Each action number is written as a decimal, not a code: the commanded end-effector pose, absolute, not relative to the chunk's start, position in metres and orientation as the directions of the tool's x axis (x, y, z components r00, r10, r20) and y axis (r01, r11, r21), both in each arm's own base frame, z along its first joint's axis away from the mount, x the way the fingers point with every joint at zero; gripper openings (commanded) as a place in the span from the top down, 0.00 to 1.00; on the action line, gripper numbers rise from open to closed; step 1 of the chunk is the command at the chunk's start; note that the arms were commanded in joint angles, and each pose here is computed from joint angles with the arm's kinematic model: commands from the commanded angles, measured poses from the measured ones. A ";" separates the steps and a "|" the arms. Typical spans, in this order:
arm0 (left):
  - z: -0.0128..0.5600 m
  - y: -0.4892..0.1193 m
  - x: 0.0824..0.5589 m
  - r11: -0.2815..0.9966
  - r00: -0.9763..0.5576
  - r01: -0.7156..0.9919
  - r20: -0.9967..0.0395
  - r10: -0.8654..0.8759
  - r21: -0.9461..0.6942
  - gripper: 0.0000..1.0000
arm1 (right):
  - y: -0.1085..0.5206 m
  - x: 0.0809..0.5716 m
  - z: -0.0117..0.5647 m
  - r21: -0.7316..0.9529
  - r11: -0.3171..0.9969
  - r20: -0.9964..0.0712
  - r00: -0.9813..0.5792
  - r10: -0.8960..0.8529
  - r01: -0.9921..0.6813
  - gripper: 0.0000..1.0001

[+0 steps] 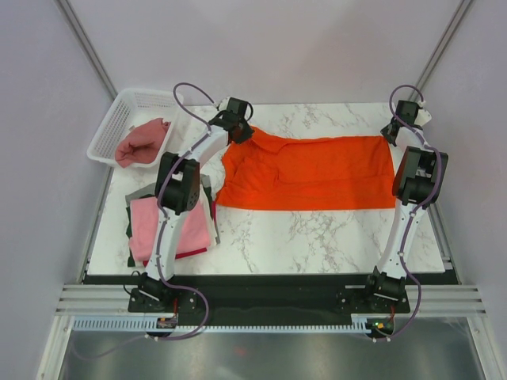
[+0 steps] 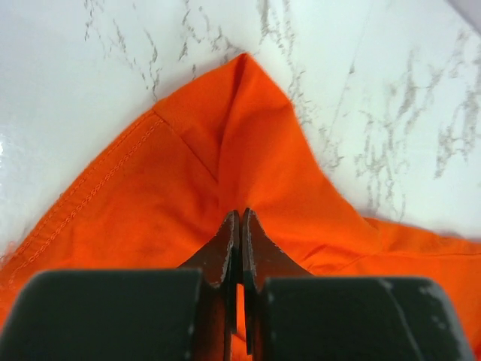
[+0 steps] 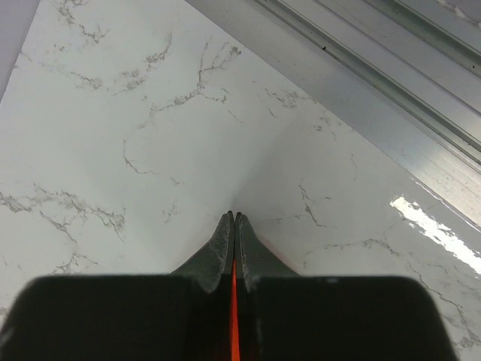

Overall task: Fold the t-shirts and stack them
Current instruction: Fold the tshirt

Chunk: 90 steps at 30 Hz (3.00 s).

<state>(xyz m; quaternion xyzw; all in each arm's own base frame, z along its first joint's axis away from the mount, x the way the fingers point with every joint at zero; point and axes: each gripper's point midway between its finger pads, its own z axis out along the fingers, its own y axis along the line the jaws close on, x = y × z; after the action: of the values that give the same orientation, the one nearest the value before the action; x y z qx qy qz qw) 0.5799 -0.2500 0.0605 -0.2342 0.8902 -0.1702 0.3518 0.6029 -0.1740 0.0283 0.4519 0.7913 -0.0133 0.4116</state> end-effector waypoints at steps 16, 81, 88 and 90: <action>0.222 -0.237 0.571 0.860 -0.498 -0.104 -0.722 -0.480 -0.499 0.98 | -0.165 0.602 0.093 0.424 0.640 -0.662 -0.263 0.702 0.640 1.00; 0.125 -0.235 0.358 0.903 -0.733 -0.166 -0.563 -0.381 -0.395 0.98 | -0.160 0.411 0.092 0.410 0.507 -0.569 -0.222 0.792 0.758 1.00; 0.098 -0.233 0.342 0.904 -0.770 -0.194 -0.512 -0.381 -0.382 0.98 | -0.166 0.392 0.079 0.384 0.456 -0.571 -0.182 0.800 0.803 0.94; 0.093 -0.230 0.338 0.905 -0.774 -0.201 -0.505 -0.382 -0.376 0.98 | -0.167 0.390 0.084 0.400 0.447 -0.582 -0.155 0.799 0.800 0.81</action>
<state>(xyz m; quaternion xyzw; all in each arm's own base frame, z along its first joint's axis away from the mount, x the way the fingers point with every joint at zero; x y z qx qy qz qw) 0.3412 -0.2277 0.0941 -0.1415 0.9339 -0.1423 0.2960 0.3896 -0.1533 0.0601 0.5121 0.7902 0.0121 0.3364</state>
